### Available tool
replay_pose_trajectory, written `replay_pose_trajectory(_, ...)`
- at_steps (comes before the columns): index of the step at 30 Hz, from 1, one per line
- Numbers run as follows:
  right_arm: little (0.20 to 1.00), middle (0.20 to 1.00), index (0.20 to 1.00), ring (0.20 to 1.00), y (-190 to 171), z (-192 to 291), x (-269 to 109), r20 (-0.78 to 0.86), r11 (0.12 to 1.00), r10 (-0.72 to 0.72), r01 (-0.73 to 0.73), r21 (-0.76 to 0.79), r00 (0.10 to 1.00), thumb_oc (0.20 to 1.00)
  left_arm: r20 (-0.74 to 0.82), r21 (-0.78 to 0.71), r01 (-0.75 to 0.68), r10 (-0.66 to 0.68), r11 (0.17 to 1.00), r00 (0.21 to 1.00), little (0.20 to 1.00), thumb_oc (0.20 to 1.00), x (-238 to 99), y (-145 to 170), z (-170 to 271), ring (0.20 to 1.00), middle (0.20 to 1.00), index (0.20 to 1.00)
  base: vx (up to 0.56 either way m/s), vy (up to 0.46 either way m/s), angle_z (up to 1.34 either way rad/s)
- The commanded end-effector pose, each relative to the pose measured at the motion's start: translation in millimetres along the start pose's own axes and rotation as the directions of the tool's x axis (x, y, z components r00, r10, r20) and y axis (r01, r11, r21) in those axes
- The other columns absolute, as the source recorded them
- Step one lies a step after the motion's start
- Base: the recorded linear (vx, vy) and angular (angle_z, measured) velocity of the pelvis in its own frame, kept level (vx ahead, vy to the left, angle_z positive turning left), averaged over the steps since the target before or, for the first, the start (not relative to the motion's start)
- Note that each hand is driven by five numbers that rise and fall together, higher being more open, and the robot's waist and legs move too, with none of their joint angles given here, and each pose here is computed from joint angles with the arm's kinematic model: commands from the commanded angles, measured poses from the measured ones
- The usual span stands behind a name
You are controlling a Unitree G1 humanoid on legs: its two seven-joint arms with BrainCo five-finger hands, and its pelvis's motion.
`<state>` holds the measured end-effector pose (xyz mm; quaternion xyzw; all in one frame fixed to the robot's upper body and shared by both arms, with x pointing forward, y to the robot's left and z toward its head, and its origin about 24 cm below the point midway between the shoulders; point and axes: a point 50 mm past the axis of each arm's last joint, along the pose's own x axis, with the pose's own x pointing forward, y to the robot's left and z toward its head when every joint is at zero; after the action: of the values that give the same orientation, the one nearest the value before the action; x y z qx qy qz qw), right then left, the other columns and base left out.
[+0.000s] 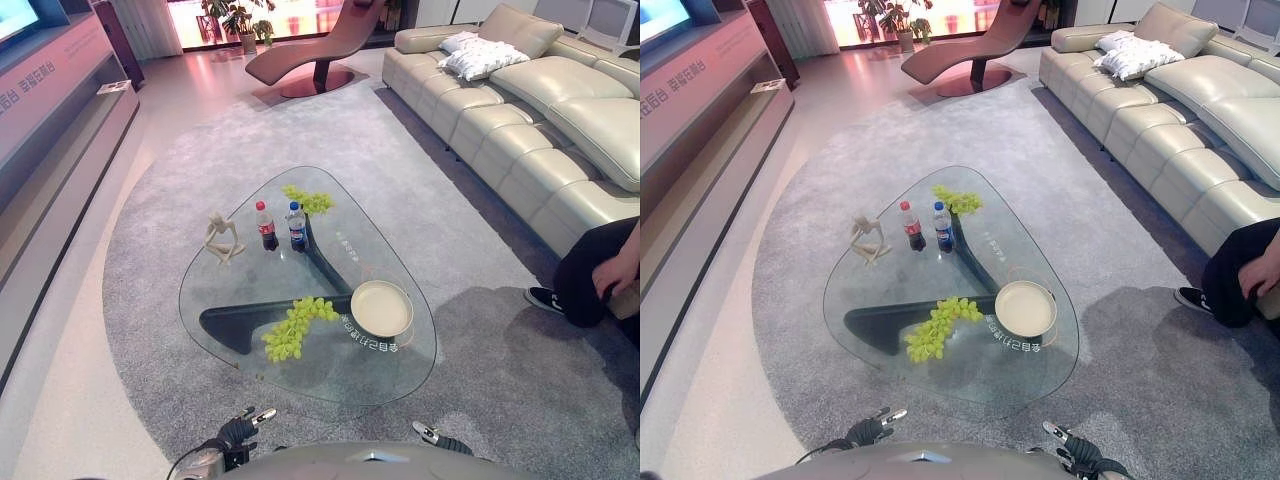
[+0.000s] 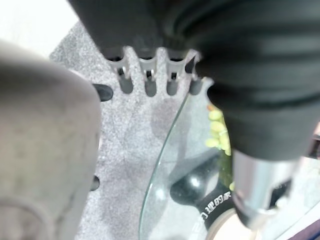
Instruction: Pick up fruits into the plate
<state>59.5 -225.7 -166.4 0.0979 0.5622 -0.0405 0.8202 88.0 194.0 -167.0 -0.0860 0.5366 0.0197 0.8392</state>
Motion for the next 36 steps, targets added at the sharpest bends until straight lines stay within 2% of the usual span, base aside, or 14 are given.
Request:
replay_pose_trajectory(1, 1.000, 1.000, 1.000, 1.000, 32, 20, 12, 0.025, 0.995, 0.100, -0.099, -0.030, 0.995, 1.000, 0.023, 0.073, 0.061, -0.063, 0.996, 0.998, 1.000, 1.000, 4, -10, 12, 1.000, 1.000, 1.000, -0.04, 0.010, -0.02)
replay_pose_trajectory(4, 1.000, 1.000, 1.000, 1.000, 32, 24, 12, 0.037, 0.995, 0.099, -0.098, -0.025, 0.994, 1.000, 0.011, 0.042, -0.056, 0.056, 0.998, 0.998, 1.000, 1.000, 5, -4, 14, 1.000, 1.000, 1.000, -0.05, 0.001, -0.01)
replay_pose_trajectory(6, 1.000, 1.000, 1.000, 1.000, 33, 26, 13, 0.044, 0.995, 0.100, -0.099, -0.024, 0.994, 1.000, 0.017, 0.051, -0.079, 0.078, 0.996, 0.997, 1.000, 1.000, 5, 0, 17, 1.000, 1.000, 1.000, -0.06, -0.005, -0.03)
replay_pose_trajectory(10, 1.000, 1.000, 1.000, 1.000, 37, 34, 14, 0.072, 0.994, 0.104, -0.102, -0.032, 0.992, 1.000, 0.058, 0.151, -0.127, 0.120, 0.980, 0.991, 1.000, 1.000, 6, 0, 26, 1.000, 1.000, 1.000, -0.09, -0.001, 0.01)
replay_pose_trajectory(14, 1.000, 1.000, 1.000, 1.000, 40, 47, 16, 0.106, 0.993, 0.111, -0.107, -0.049, 0.988, 1.000, 0.163, 0.181, -0.143, 0.113, 0.973, 0.980, 1.000, 1.000, 8, -4, 50, 1.000, 1.000, 1.000, -0.11, 0.007, -0.05)
replay_pose_trajectory(16, 1.000, 1.000, 1.000, 1.000, 39, 55, 16, 0.126, 0.992, 0.119, -0.112, -0.062, 0.985, 1.000, 0.271, 0.144, -0.158, 0.114, 0.977, 0.956, 1.000, 1.000, 8, -6, 73, 1.000, 1.000, 1.000, -0.08, 0.011, -0.11)
replay_pose_trajectory(18, 1.000, 1.000, 1.000, 1.000, 38, 62, 15, 0.141, 0.991, 0.125, -0.115, -0.072, 0.982, 1.000, 0.356, 0.094, -0.174, 0.131, 0.980, 0.926, 1.000, 1.000, 6, -6, 93, 1.000, 1.000, 1.000, -0.06, 0.011, -0.09)
replay_pose_trajectory(20, 1.000, 1.000, 1.000, 1.000, 36, 75, 14, 0.182, 0.989, 0.138, -0.125, -0.081, 0.974, 1.000, 0.525, 0.061, -0.158, 0.103, 0.986, 0.845, 1.000, 1.000, -2, -11, 137, 1.000, 1.000, 1.000, -0.13, -0.005, -0.05)
replay_pose_trajectory(24, 1.000, 1.000, 1.000, 1.000, 37, 108, 11, 0.279, 0.985, 0.163, -0.140, -0.101, 0.946, 1.000, 0.696, 0.201, -0.248, 0.040, 0.948, 0.717, 1.000, 1.000, -20, -26, 204, 1.000, 1.000, 1.000, -0.13, 0.018, -0.12)
replay_pose_trajectory(26, 1.000, 1.000, 1.000, 1.000, 36, 116, 10, 0.305, 0.983, 0.172, -0.145, -0.110, 0.937, 1.000, 0.705, 0.239, -0.297, 0.045, 0.924, 0.708, 1.000, 1.000, -25, -24, 220, 1.000, 1.000, 1.000, -0.09, 0.024, -0.10)
replay_pose_trajectory(28, 1.000, 1.000, 1.000, 1.000, 36, 127, 7, 0.341, 0.980, 0.186, -0.152, -0.126, 0.921, 1.000, 0.752, 0.303, -0.400, 0.042, 0.865, 0.658, 1.000, 1.000, -36, -21, 247, 1.000, 1.000, 1.000, -0.09, 0.019, -0.09)
replay_pose_trajectory(33, 1.000, 1.000, 1.000, 1.000, 36, 151, 1, 0.412, 0.977, 0.204, -0.161, -0.137, 0.888, 1.000, 0.824, 0.264, -0.575, 0.129, 0.774, 0.552, 1.000, 1.000, -75, -3, 315, 1.000, 1.000, 1.000, -0.10, -0.003, -0.16)
replay_pose_trajectory(36, 1.000, 1.000, 1.000, 1.000, 36, 160, -1, 0.434, 0.978, 0.204, -0.162, -0.131, 0.877, 1.000, 0.819, 0.277, -0.631, 0.166, 0.724, 0.549, 1.000, 1.000, -86, 2, 333, 1.000, 1.000, 1.000, -0.09, -0.047, -0.13)
